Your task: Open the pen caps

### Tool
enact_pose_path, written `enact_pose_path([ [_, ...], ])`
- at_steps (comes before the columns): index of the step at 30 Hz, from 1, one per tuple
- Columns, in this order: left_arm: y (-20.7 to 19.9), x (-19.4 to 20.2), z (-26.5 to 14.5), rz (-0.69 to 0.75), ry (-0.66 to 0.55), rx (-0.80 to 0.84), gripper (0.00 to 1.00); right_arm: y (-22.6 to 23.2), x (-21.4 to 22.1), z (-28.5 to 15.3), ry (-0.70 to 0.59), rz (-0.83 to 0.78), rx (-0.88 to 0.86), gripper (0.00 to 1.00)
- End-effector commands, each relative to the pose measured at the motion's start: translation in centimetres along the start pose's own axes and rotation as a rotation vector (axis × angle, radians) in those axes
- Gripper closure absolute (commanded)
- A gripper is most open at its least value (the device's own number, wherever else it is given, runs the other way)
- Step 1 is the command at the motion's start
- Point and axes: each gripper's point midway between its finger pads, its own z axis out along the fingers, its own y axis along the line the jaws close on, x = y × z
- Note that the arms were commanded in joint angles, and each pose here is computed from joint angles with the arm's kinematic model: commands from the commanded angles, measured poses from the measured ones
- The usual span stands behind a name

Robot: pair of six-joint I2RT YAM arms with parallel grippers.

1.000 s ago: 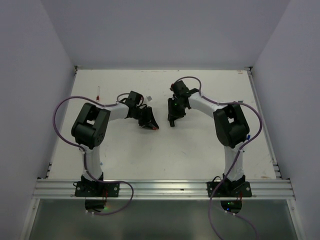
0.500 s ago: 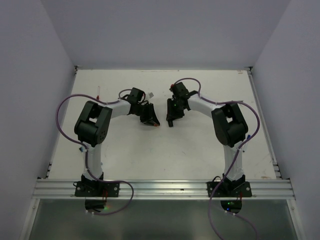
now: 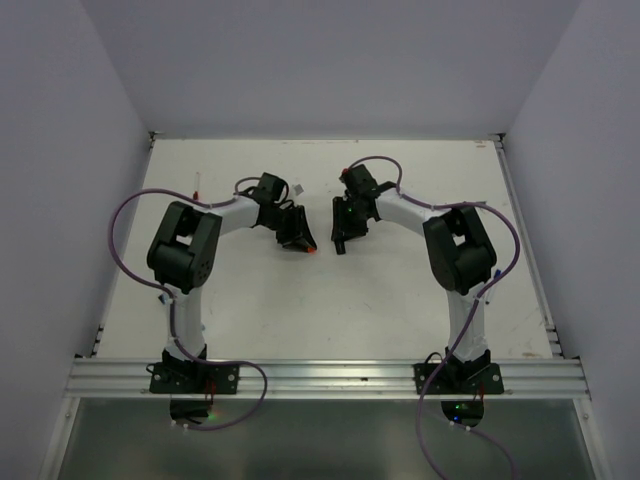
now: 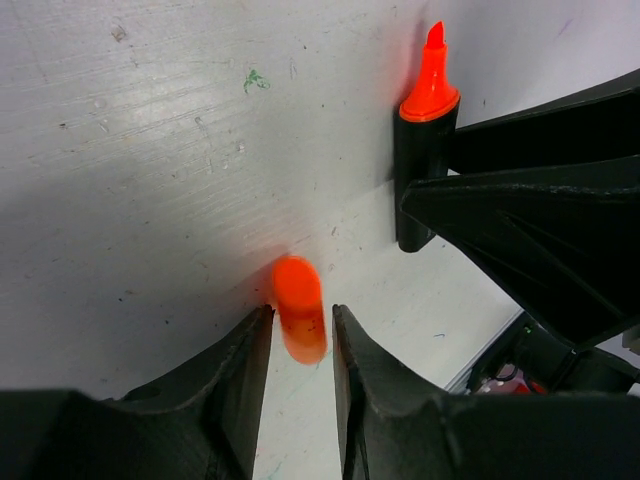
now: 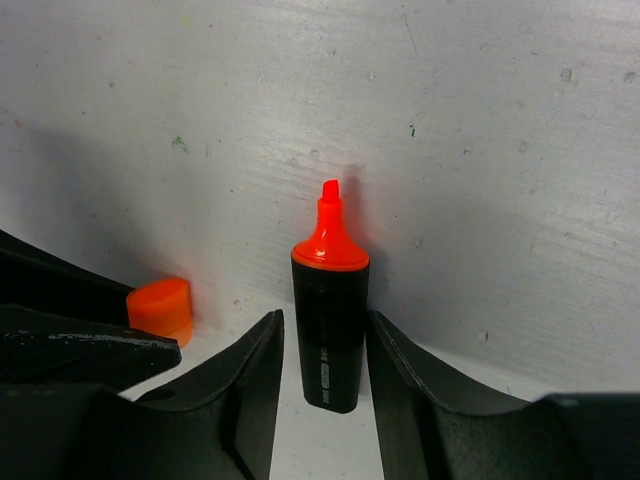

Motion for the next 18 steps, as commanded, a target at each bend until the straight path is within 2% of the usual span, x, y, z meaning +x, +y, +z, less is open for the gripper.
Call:
enact_pose_path([
  [1,6.1,1.9,0.3,-0.021,0.046,-0.230,0.64,-1.4,1.6,0.5,0.041,0.000,0.056,0.57],
  [5,6.6,1.9,0.2,-0.030,0.051,-0.250,0.54,-1.3,1.6,0.7,0.049,-0.004,0.050,0.55],
  [13,7.2,1.8,-0.9,-0.034,0.027,-0.288,0.48,-0.6,0.6,0.1,0.037,-0.015,0.038,0.46],
  [18,7.2,1.6,-2.7,-0.009,-0.023,-0.320,0.40,0.9,-1.9,-2.3,-0.027,-0.010,0.019,0.39],
])
